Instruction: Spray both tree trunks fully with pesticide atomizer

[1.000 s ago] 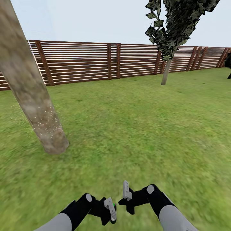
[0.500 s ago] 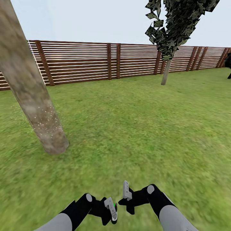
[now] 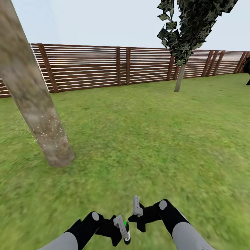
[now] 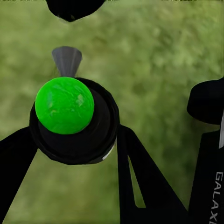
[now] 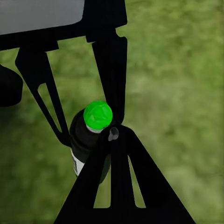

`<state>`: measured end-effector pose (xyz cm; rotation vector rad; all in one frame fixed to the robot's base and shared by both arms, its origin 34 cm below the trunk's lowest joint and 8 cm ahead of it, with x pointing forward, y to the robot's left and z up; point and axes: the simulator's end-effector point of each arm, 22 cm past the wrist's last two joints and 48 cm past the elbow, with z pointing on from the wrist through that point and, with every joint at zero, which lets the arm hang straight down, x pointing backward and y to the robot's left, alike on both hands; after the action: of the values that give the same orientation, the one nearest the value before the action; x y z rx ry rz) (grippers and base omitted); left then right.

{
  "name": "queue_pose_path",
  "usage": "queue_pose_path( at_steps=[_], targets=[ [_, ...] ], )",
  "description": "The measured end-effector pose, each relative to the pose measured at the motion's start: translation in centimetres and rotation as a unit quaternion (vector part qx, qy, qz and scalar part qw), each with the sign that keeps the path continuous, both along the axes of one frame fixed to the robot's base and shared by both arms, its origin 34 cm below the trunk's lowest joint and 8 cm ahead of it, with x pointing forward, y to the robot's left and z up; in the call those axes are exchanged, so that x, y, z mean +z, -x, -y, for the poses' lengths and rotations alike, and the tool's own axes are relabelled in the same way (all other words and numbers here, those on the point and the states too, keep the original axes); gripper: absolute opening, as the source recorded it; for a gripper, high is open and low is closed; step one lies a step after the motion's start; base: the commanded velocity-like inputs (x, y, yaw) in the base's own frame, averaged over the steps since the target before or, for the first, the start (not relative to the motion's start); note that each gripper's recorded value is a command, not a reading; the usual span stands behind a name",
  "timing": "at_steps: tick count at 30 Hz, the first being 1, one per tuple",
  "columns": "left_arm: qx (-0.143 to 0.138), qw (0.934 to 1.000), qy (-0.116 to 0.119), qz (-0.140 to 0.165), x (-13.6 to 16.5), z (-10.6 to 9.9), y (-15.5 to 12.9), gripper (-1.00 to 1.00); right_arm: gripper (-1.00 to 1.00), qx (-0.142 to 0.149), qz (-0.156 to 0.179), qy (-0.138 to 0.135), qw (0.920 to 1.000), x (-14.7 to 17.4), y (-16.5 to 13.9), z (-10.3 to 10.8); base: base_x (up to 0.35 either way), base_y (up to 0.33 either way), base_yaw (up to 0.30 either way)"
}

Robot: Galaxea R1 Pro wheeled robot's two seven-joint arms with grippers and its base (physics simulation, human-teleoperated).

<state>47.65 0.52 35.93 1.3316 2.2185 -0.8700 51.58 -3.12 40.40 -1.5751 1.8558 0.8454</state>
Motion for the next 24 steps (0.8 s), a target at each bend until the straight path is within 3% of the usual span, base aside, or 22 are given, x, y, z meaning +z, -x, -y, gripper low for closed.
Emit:
queue_pose_path(
  at_steps=[4,8,19,22,24],
  targets=[
    [0.001,1.0000,0.001,-0.001,0.0,0.1,0.0,-1.00,-1.00,0.000,0.000,0.000,1.0000,0.0,0.0,0.0,0.000,0.000,0.000],
    [0.025,0.9994,0.021,-0.007,0.6,0.6,-0.6,-1.00,-1.00,0.000,0.000,0.000,1.0000,0.0,0.0,0.0,0.000,0.000,0.000],
    [0.029,0.9993,0.023,-0.008,0.7,0.6,-0.7,-1.00,-1.00,0.000,0.000,0.000,1.0000,0.0,0.0,0.0,0.000,0.000,0.000],
    [0.029,0.9994,0.015,-0.008,0.3,-0.4,-0.7,-1.00,-1.00,0.000,0.000,0.000,1.0000,0.0,0.0,0.0,0.000,0.000,0.000],
    [0.036,0.9993,-0.010,-0.010,-1.0,-4.0,-0.6,-1.00,-1.00,0.000,0.000,0.000,1.0000,0.0,0.0,0.0,0.000,0.000,0.000]
  ],
)
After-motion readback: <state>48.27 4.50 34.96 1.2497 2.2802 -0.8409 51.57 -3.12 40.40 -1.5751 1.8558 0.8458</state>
